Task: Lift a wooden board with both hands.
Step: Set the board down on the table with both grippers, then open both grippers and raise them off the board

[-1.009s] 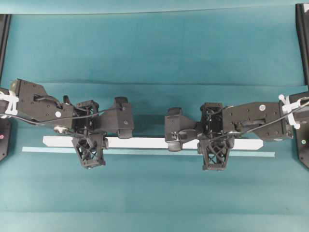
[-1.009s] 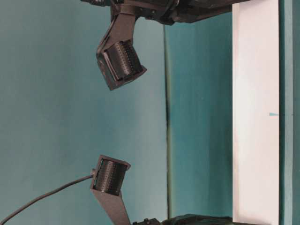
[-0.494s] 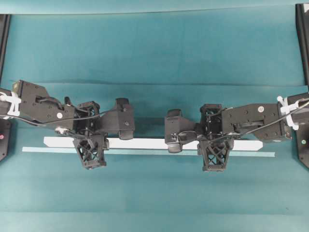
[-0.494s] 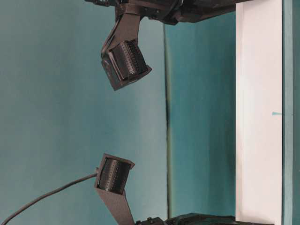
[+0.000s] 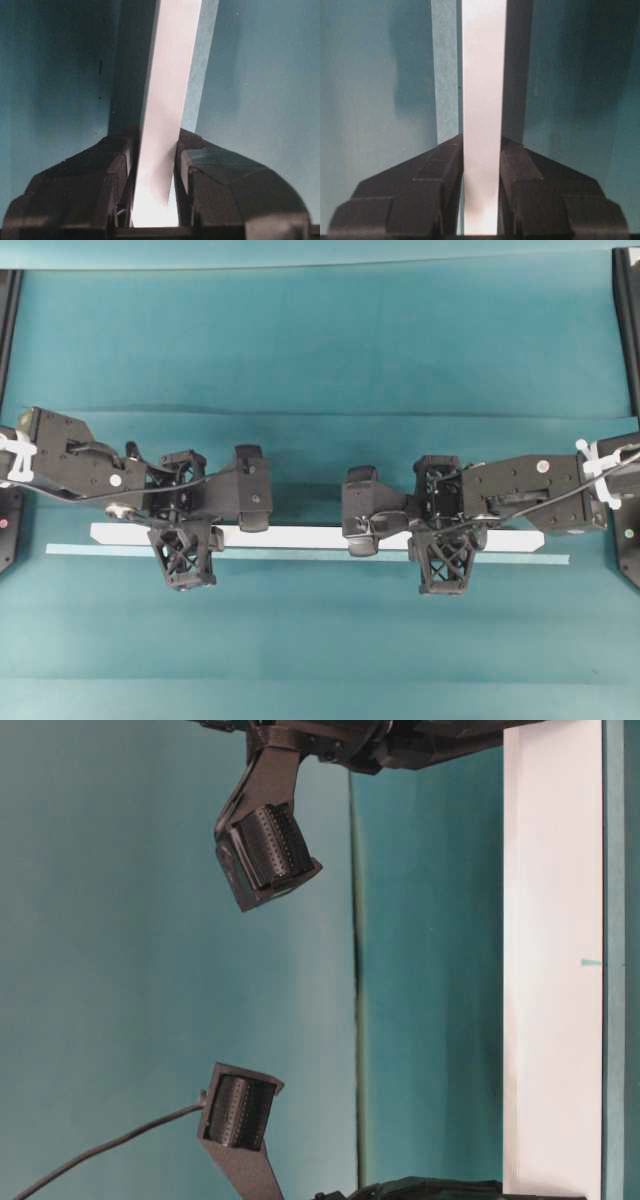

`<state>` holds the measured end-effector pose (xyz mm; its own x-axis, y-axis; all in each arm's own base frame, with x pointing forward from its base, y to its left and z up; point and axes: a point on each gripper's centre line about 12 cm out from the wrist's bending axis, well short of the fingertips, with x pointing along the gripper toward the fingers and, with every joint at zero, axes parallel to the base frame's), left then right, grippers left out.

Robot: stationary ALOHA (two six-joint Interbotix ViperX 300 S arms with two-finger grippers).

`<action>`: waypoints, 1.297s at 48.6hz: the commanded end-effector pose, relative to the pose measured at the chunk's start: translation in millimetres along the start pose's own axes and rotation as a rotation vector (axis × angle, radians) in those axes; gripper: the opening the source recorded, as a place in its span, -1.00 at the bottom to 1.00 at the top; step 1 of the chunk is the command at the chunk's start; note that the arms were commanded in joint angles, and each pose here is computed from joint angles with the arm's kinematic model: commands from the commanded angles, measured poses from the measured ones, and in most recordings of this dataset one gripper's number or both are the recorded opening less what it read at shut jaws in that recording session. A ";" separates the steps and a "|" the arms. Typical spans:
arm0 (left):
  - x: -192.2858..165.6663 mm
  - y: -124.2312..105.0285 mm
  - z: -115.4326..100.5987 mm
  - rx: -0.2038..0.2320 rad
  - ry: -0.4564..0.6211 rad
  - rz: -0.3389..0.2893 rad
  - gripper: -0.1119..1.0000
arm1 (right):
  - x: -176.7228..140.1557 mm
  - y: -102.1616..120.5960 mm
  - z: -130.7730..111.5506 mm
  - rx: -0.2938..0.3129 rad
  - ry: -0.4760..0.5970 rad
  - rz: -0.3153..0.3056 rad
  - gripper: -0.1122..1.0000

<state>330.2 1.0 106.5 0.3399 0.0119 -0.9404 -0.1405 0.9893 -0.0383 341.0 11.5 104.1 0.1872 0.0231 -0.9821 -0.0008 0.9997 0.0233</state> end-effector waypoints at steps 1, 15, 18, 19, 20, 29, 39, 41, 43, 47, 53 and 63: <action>-2.4 1.8 1.0 -0.010 -0.012 -0.001 -0.46 | 1.1 6.9 6.9 -0.004 -0.036 0.012 -0.39; -6.0 0.5 0.2 -0.006 -0.023 -0.004 0.04 | -0.7 8.8 7.1 0.049 -0.042 0.029 0.69; -9.1 -2.7 1.2 0.002 -0.037 -0.009 0.37 | -1.8 8.7 7.3 0.051 -0.045 0.028 0.86; -9.6 -3.3 1.5 0.004 -0.040 -0.011 0.47 | -1.8 8.6 7.3 0.050 -0.045 0.027 0.89; -9.4 -3.3 1.4 0.004 -0.043 -0.011 0.57 | -1.8 8.6 7.3 0.051 -0.045 0.027 0.90; -10.1 -3.4 2.3 0.002 -0.054 -0.013 0.95 | -2.7 8.5 6.6 0.054 -0.046 0.026 0.88; -15.3 -4.3 4.8 0.008 -0.069 -0.016 0.97 | -10.6 5.1 8.6 0.062 -0.070 0.023 0.88; -18.8 -4.9 6.2 0.011 -0.078 -0.018 0.97 | -15.6 4.2 10.2 0.065 -0.085 0.024 0.88; -23.3 -4.5 7.3 0.009 -0.084 -0.018 0.97 | -20.4 1.7 11.3 0.072 -0.099 0.023 0.88; -35.3 -4.7 10.1 0.009 -0.103 -0.020 0.97 | -35.7 -2.3 14.2 0.082 -0.146 0.023 0.88; -58.1 -4.9 14.2 0.008 -0.154 -0.027 0.97 | -60.4 -7.5 16.4 0.096 -0.215 0.022 0.88; -104.5 -5.4 21.8 0.006 -0.309 -0.051 0.97 | -100.5 -15.5 16.1 0.116 -0.333 0.017 0.88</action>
<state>316.0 -1.9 186.8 0.5378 0.0066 -0.8431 -0.1210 0.9902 -0.0694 339.9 -2.0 191.0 0.4562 0.0276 -0.8895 0.0870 0.9933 0.0755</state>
